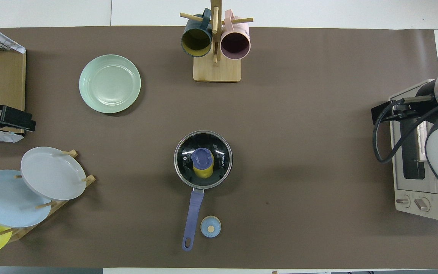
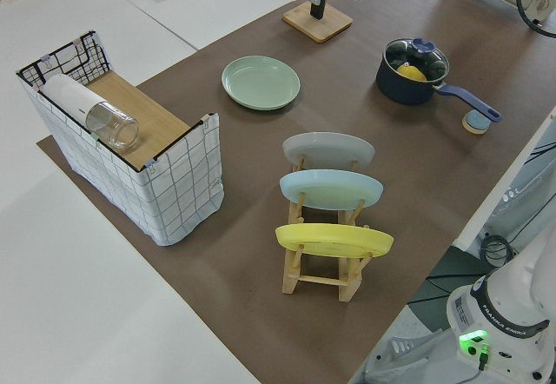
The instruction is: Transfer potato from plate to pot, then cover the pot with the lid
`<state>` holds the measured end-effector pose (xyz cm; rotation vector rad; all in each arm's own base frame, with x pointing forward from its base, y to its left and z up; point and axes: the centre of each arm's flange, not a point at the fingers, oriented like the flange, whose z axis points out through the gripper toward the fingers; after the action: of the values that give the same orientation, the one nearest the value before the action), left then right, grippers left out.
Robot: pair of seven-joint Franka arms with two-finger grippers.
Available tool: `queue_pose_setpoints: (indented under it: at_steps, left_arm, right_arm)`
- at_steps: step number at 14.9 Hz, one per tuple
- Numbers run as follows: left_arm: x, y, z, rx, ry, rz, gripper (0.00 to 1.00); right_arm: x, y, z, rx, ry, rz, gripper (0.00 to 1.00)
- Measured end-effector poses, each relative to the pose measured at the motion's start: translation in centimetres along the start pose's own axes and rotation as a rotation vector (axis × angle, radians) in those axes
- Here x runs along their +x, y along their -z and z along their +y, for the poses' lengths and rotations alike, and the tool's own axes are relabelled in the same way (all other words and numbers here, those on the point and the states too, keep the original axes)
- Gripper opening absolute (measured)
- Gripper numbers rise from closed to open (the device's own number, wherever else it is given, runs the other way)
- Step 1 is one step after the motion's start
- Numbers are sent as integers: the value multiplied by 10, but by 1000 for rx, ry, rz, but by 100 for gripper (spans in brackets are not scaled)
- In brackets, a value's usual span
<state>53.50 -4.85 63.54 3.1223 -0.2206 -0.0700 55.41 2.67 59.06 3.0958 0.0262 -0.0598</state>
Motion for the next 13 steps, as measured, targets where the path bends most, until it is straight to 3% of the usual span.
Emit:
queue_pose_setpoints:
  at_steps: [13]
  left_arm:
    - [-3, 1, 0, 0, 0, 1, 100]
  right_arm:
    - [0, 2, 4, 0, -7, 4, 100]
